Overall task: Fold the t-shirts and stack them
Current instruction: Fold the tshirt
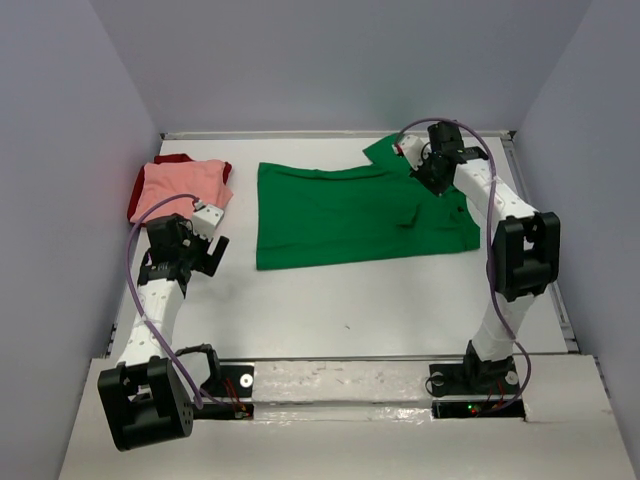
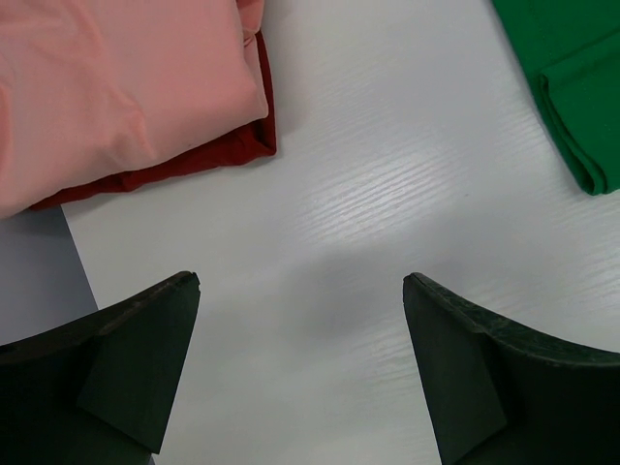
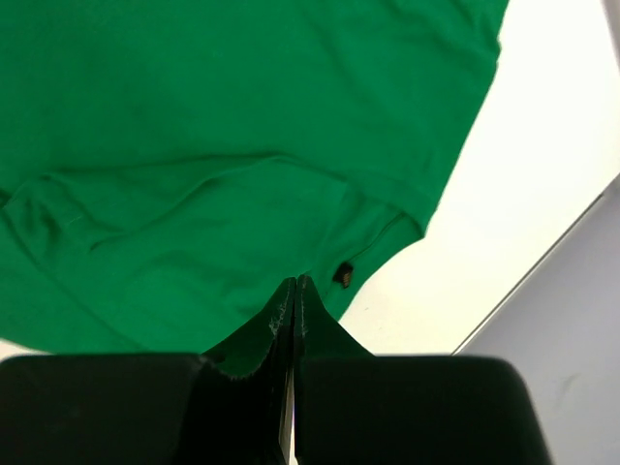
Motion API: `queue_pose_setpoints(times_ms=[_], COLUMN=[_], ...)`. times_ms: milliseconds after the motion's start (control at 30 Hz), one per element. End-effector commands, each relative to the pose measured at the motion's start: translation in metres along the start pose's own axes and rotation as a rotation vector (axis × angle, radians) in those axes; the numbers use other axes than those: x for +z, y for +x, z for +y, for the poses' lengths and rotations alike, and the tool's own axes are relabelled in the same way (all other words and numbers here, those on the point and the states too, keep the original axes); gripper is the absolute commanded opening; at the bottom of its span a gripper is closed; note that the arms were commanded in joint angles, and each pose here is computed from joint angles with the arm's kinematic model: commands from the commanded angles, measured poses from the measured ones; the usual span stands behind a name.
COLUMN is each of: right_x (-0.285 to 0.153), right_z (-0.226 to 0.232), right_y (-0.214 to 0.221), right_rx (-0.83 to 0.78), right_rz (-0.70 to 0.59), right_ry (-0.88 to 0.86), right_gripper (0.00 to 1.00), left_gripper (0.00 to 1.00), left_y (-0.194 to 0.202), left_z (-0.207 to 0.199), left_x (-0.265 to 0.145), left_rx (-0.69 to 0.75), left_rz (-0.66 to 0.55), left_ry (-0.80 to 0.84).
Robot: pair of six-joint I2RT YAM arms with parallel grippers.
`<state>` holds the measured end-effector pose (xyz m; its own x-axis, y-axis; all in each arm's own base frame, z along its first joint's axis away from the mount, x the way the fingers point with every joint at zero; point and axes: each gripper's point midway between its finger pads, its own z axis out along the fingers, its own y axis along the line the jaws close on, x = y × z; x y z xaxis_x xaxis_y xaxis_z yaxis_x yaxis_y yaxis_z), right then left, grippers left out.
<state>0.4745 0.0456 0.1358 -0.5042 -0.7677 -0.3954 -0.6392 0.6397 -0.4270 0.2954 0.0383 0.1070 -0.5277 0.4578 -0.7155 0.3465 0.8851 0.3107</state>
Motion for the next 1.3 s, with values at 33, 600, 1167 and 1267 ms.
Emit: queue_pose_setpoints(times_ms=[33,600,1167,1267], right_x=[-0.012,0.023,0.029,0.034], right_z=[0.026,0.071,0.093,0.1], right_y=[0.006,0.006,0.013,0.012], right_rx=[0.082,0.166,0.181,0.19], right_rz=[-0.003,0.074,0.132,0.143], right_ry=[-0.078,-0.337,-0.457,-0.503], right_gripper=[0.0,0.0,0.0,0.0], left_gripper=[0.99,0.99,0.99,0.99], left_y=[-0.012,-0.013,-0.014,-0.012], left_z=[0.002,0.001,0.001,0.0], left_x=[-0.002,-0.002,-0.002,-0.002], left_rx=[0.016,0.015,0.018,0.017], left_rz=[-0.044,-0.044,-0.052,-0.044], left_ry=[0.007,0.015,0.018,0.018])
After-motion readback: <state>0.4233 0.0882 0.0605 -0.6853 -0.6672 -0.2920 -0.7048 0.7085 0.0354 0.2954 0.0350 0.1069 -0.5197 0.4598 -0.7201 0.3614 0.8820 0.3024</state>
